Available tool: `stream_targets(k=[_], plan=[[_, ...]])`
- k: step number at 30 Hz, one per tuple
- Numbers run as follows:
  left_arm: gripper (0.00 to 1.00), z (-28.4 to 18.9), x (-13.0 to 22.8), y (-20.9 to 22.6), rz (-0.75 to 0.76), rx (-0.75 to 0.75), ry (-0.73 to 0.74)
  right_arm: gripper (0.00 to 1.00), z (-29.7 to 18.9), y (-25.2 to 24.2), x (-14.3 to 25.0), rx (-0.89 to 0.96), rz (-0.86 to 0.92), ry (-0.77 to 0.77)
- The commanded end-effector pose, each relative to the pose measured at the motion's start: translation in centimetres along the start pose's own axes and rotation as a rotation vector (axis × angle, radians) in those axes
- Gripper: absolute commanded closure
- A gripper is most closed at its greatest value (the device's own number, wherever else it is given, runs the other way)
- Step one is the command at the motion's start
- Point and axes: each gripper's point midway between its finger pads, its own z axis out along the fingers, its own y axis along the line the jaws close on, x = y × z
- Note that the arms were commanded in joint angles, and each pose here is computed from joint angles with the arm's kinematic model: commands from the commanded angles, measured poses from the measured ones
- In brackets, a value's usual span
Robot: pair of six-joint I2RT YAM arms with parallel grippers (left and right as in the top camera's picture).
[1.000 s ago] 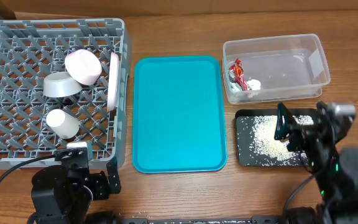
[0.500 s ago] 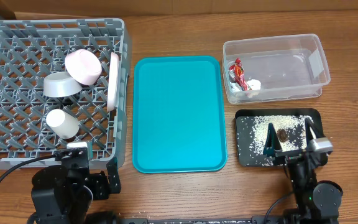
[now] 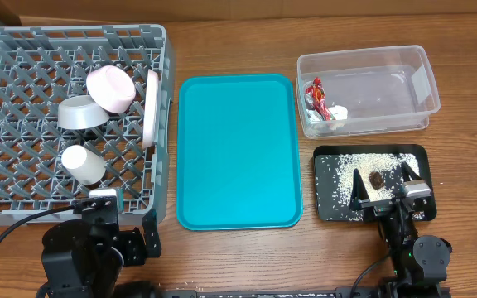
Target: Sort waste into correct bins and load items into the dishwasher
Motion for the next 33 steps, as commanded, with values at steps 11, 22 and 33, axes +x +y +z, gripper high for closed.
stream_targets(k=[11,22,33], plan=[[0.01,-0.1,0.0,-0.1,0.031,0.002,-0.006,0.0,0.0,0.0,0.1,-0.002,-0.011,-0.007],[0.0,-0.1,0.0,-0.1,0.031,0.002,-0.006,0.0,0.0,0.0,0.1,-0.001,-0.011,-0.007],[0.0,1.4,-1.7,-0.3,0.099,0.013,-0.189,0.0,0.0,0.0,0.1,-0.002,-0.011,-0.007]])
